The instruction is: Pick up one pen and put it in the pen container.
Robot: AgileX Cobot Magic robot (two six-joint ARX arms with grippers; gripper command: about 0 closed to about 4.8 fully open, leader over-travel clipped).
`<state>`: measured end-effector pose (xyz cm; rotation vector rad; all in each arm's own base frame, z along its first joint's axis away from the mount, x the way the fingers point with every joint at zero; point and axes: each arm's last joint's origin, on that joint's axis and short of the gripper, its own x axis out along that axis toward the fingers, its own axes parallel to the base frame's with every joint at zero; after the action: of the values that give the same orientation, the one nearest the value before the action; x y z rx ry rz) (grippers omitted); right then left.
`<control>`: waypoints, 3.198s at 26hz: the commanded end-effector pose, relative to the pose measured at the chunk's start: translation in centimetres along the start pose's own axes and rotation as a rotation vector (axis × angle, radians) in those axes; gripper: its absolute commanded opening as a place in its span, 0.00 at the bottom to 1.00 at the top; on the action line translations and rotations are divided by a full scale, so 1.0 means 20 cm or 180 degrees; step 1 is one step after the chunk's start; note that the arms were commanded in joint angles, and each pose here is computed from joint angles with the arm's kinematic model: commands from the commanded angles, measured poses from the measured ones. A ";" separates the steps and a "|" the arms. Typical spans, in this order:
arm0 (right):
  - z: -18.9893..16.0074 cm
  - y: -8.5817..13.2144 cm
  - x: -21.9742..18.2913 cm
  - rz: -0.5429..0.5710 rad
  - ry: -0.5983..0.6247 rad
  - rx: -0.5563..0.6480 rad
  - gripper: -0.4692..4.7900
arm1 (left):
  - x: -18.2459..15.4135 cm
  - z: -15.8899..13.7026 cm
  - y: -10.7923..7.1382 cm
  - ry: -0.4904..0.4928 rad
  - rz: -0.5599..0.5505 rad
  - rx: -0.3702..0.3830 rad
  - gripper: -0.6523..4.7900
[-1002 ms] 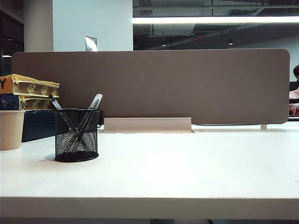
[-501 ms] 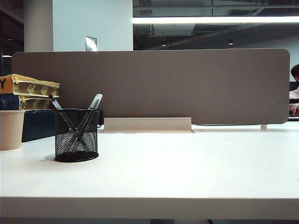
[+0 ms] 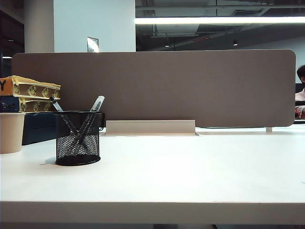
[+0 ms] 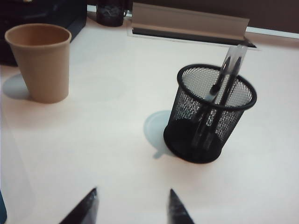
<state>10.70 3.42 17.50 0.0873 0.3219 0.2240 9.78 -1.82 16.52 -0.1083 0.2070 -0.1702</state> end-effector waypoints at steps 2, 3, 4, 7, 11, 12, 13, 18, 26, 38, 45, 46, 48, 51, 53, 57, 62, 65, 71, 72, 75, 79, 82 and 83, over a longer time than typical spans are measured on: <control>-0.02 0.00 0.01 -0.0068 -0.0126 0.0008 0.49 | 0.01 0.00 0.00 -0.0093 -0.0024 0.0028 0.46; -0.03 -0.01 0.02 -0.0102 -0.0112 -0.0003 0.49 | 0.01 0.00 0.00 -0.0090 -0.0024 0.0046 0.46; -0.03 -0.01 0.02 -0.0119 -0.0106 -0.0010 0.49 | 0.01 0.00 0.00 -0.0090 -0.0024 0.0074 0.46; -0.07 -0.02 0.03 -0.0182 -0.0054 -0.0020 0.49 | 0.01 -0.02 0.00 -0.0061 -0.0009 0.0085 0.46; -0.09 -0.02 0.03 -0.0186 -0.0032 -0.0064 0.42 | 0.02 -0.06 0.01 0.0023 0.0001 0.0085 0.46; -0.09 -0.02 0.03 -0.0186 -0.0031 -0.0091 0.37 | 0.03 -0.07 0.01 0.0040 0.0006 0.0085 0.45; -0.09 -0.02 0.03 -0.0186 -0.0032 -0.0100 0.35 | 0.03 -0.08 0.01 0.0049 0.0006 0.0084 0.44; -0.08 -0.02 0.03 -0.0181 -0.0069 -0.0189 0.28 | 0.03 -0.08 0.01 -0.0008 0.0009 0.0086 0.39; -0.06 -0.02 0.03 -0.0168 -0.0199 -0.0270 0.26 | 0.03 -0.04 0.01 -0.0228 -0.0002 0.0312 0.39; 0.00 -0.01 0.02 -0.0155 -0.0607 -0.0528 0.09 | 0.02 0.00 0.00 -0.0519 0.0080 0.0585 0.11; -0.04 -0.01 0.04 -0.0156 -0.0605 -0.0529 0.09 | 0.02 0.00 0.01 -0.0521 0.0094 0.0585 0.11; -0.06 -0.01 0.04 -0.0157 -0.0605 -0.0532 0.09 | 0.02 0.00 0.01 -0.0528 0.0115 0.0585 0.11; -0.09 -0.02 0.05 -0.0155 -0.0610 -0.0557 0.09 | 0.02 0.00 0.01 -0.0562 0.0138 0.0584 0.11; -0.09 -0.02 0.05 -0.0172 -0.0614 -0.0622 0.09 | 0.02 0.02 0.00 -0.0659 0.0133 0.0590 0.11; -0.08 -0.02 0.05 -0.0171 -0.0642 -0.0618 0.09 | 0.02 0.02 0.00 -0.0660 0.0133 0.0589 0.11; -0.07 -0.02 0.05 -0.0168 -0.0700 -0.0610 0.09 | 0.02 0.01 0.00 -0.0628 0.0118 0.0591 0.11; -0.07 -0.02 0.05 -0.0168 -0.0711 -0.0604 0.09 | 0.03 -0.02 0.01 -0.0404 0.0052 0.0540 0.11; -0.07 -0.02 0.05 -0.0165 -0.0711 -0.0571 0.09 | 0.03 -0.02 0.01 -0.0386 0.0026 0.0542 0.11; -0.07 -0.02 0.05 -0.0159 -0.0708 -0.0549 0.09 | 0.03 -0.05 0.01 -0.0223 -0.0011 0.0509 0.11; -0.07 -0.02 0.05 -0.0159 -0.0707 -0.0549 0.09 | 0.03 -0.04 0.01 -0.0236 -0.0011 0.0504 0.11; -0.07 -0.02 0.05 -0.0142 -0.0709 -0.0551 0.09 | 0.03 -0.03 0.00 -0.0300 -0.0017 0.0458 0.11; -0.07 -0.02 0.05 -0.0145 -0.0707 -0.0552 0.09 | 0.03 -0.04 0.01 -0.0288 -0.0015 0.0403 0.11; -0.08 -0.02 0.05 -0.0142 -0.0676 -0.0556 0.09 | 0.03 -0.04 0.01 -0.0280 -0.0015 0.0403 0.11; -0.08 -0.02 0.05 -0.0144 -0.0675 -0.0556 0.09 | 0.03 -0.04 0.01 -0.0273 -0.0015 0.0405 0.11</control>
<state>11.13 3.38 15.78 -0.0735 0.0977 0.1938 10.20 -1.88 15.44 0.0151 0.1231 -0.1770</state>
